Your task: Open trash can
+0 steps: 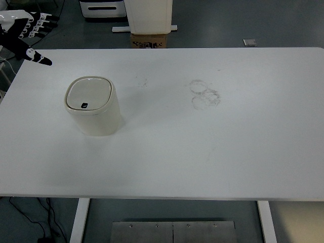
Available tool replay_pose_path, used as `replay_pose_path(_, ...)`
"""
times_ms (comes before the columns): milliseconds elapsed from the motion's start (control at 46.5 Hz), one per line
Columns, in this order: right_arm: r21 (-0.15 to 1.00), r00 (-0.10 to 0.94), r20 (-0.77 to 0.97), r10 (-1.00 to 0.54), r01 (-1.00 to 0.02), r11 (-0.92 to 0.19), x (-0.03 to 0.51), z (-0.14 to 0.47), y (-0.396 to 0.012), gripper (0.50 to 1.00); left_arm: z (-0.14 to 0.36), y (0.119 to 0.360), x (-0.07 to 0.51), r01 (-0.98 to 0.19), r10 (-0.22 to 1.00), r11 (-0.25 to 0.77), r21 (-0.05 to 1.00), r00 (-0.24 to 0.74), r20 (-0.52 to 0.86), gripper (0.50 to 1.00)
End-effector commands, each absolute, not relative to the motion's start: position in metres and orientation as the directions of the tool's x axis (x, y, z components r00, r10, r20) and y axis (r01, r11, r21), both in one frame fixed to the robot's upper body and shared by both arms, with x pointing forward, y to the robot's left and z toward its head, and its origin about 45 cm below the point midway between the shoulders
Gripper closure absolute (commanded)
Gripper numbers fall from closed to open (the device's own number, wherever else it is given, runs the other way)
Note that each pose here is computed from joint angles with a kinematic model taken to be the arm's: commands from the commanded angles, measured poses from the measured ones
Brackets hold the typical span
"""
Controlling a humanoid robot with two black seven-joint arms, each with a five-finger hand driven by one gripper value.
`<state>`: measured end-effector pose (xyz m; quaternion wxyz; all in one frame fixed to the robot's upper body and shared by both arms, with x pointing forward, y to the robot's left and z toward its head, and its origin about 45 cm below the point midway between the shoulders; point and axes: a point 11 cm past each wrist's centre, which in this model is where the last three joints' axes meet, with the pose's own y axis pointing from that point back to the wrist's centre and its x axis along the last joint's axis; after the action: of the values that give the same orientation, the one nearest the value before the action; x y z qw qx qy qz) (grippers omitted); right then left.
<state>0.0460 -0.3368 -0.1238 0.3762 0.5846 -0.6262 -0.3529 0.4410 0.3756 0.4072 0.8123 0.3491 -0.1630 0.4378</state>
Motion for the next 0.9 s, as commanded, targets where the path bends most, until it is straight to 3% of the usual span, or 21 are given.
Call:
replay_pose_path(0,0.882,-0.034,0.059,-0.998,-0.467,0.068,0.046,-0.124,-0.337,0.509,0.403,0.384,0.439,-0.815,0.625,0.322,0.481,0.565,0.539,0.5)
replay_pose_path(129,0.882,-0.034,0.059,-0.998,-0.467,0.068,0.046,-0.124,-0.337,0.509,0.4,0.389,0.435,-0.798,0.657,0.299,0.523,0.57,0.494,0.5)
replay_pose_path(344,0.882,-0.032,0.059,-0.998,-0.466,0.067,0.046,-0.124,-0.337,0.509,0.387,0.385,0.433,-0.775,0.698,0.351,0.525,0.59,0.405,0.5)
replay_pose_path(667,0.882,-0.034,0.059,-0.998,-0.467,0.068,0.046,-0.124,-0.337,0.509,0.371,0.347,0.434,-0.721,0.692,0.479,0.501,0.661,0.289,0.5)
replay_pose_path(883,0.882,-0.032,0.059,-0.998,-0.466,0.067,0.046,-0.124,-0.337,0.509,0.379,0.324,0.429,-0.694,0.654,0.542,0.474,0.702,0.281,0.5)
